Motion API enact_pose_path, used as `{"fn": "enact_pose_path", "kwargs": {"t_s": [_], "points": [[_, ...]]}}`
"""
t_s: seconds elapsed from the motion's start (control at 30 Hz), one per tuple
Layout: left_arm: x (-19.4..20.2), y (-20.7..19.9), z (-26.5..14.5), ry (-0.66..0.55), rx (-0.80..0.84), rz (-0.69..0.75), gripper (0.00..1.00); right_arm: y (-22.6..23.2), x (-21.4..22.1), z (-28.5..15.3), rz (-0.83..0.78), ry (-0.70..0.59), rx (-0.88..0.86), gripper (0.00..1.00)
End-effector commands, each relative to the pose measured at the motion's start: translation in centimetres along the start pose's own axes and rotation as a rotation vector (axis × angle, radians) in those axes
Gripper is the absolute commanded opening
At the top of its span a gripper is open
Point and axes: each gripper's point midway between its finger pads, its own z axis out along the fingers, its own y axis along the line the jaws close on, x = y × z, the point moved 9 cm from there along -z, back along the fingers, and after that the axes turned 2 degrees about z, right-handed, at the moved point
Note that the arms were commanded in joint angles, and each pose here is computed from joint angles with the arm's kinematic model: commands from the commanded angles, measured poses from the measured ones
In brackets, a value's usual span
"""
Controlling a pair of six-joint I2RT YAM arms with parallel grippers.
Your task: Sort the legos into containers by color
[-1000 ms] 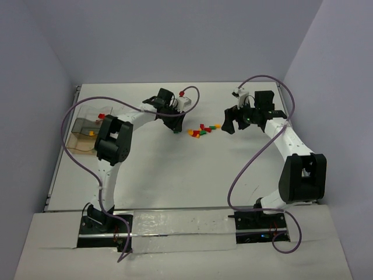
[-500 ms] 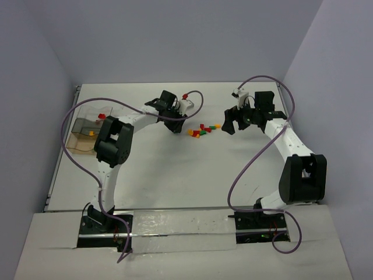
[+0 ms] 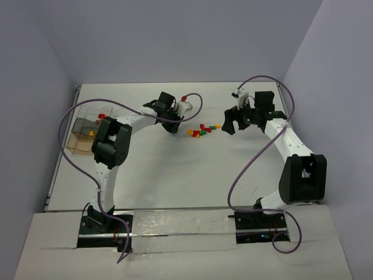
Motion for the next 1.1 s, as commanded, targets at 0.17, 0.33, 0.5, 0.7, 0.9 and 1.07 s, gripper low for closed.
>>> {"fn": "enact_pose_path", "kwargs": {"t_s": [0.17,0.33,0.5,0.7,0.9,1.07], "points": [[6.2,-1.8,-0.1,0.276,0.075,-0.086,0.01,0.1,-1.4,-1.1,-0.077,-0.080,0.007,0.99],[4.9,-0.8,-5.5,0.190,0.046,-0.149,0.00,0.1,-1.6,-0.6,-0.063,-0.086,-0.004,0.98],[5.1,0.4,-12.6,0.082,0.011,-0.246,0.00,0.5,-1.6,-0.1,-0.072,-0.085,-0.001,0.98],[9.5,3.3,-20.5,-0.020,-0.105,-0.413,0.00,2.0,-1.6,1.4,-0.117,-0.050,0.022,0.97],[14.1,5.9,-26.0,-0.049,-0.249,-0.521,0.00,2.9,-2.0,2.6,-0.141,-0.035,0.058,0.97],[18.3,8.0,-27.2,-0.011,-0.329,-0.621,0.00,2.8,-2.4,3.3,-0.141,-0.025,0.082,0.97]]}}
